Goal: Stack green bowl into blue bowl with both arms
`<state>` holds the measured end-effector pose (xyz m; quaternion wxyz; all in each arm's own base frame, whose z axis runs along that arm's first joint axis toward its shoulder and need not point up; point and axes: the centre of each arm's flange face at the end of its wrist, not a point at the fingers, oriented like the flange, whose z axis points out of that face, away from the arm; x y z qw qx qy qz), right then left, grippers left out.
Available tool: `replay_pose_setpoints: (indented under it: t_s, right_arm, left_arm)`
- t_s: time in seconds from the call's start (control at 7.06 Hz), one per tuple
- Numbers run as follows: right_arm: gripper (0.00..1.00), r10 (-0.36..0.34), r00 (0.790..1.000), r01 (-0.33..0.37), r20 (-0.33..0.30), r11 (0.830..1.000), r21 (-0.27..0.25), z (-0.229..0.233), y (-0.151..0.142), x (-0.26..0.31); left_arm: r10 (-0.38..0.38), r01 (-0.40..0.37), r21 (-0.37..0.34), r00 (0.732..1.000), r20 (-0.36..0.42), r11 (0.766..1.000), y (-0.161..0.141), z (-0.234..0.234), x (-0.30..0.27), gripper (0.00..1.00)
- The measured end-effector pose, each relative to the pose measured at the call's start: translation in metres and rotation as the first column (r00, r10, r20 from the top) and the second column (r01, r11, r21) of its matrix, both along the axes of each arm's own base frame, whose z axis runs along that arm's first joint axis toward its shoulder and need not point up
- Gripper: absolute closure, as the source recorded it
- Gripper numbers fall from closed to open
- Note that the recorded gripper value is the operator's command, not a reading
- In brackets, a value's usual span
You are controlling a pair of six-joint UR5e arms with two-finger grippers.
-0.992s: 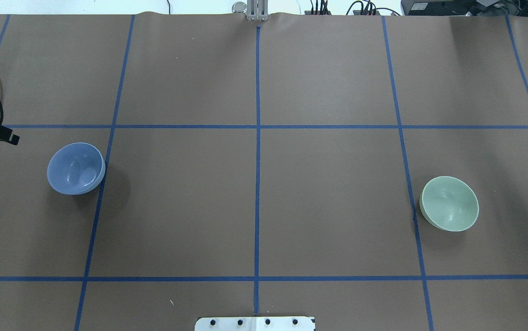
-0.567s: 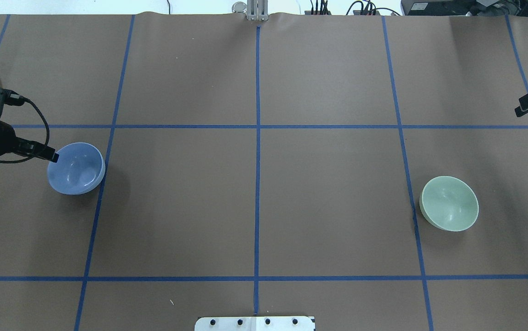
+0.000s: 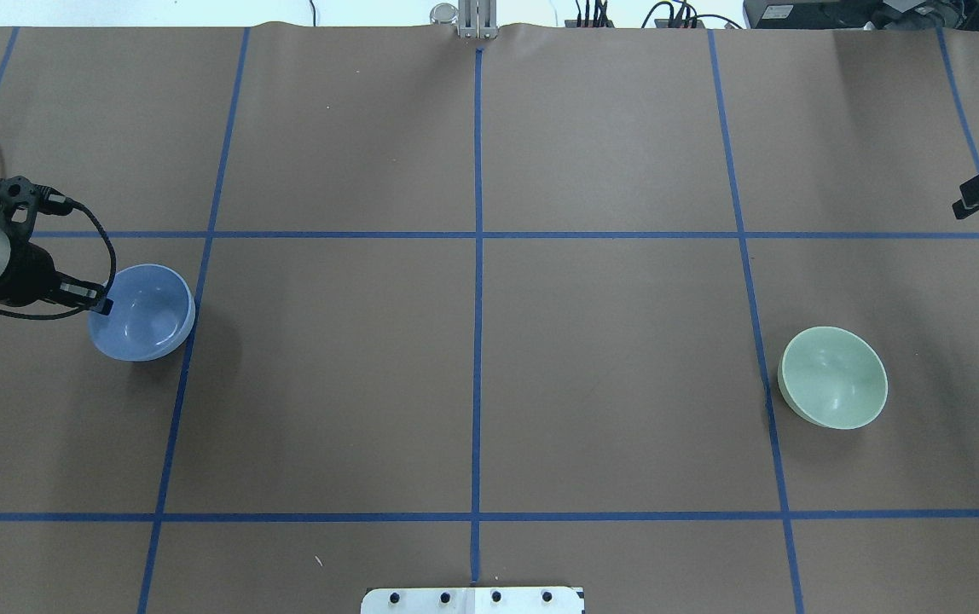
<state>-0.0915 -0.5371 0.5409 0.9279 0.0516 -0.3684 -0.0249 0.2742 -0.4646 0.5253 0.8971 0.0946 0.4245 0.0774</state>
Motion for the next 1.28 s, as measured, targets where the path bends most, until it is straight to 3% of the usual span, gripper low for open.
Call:
replay_pose_setpoints:
  t_s: [0.43, 0.71, 0.85, 1.28]
  right_arm:
    - [0.0, 0.0, 1.0, 0.0, 0.0, 1.0, 0.0, 0.0, 0.0, 0.0]
    - [0.0, 0.001, 1.0, -0.001, 0.002, 1.0, 0.0, -0.001, 0.0, 0.0]
    - [0.0, 0.001, 1.0, -0.001, 0.002, 1.0, 0.0, -0.002, 0.0, 0.0]
    - [0.0, 0.002, 1.0, -0.002, 0.003, 1.0, 0.002, -0.003, -0.001, -0.001]
  left_arm:
    - [-0.015, 0.015, -0.003, 0.999, -0.038, 1.0, -0.007, -0.04, 0.007, 1.0]
    - [-0.052, 0.05, -0.07, 0.998, -0.034, 0.996, -0.04, -0.123, 0.042, 1.0]
    - [-0.055, 0.051, -0.117, 0.998, -0.029, 0.992, -0.048, -0.171, 0.076, 1.0]
    - [-0.088, 0.08, -0.208, 0.996, -0.03, 0.975, -0.023, -0.283, 0.208, 1.0]
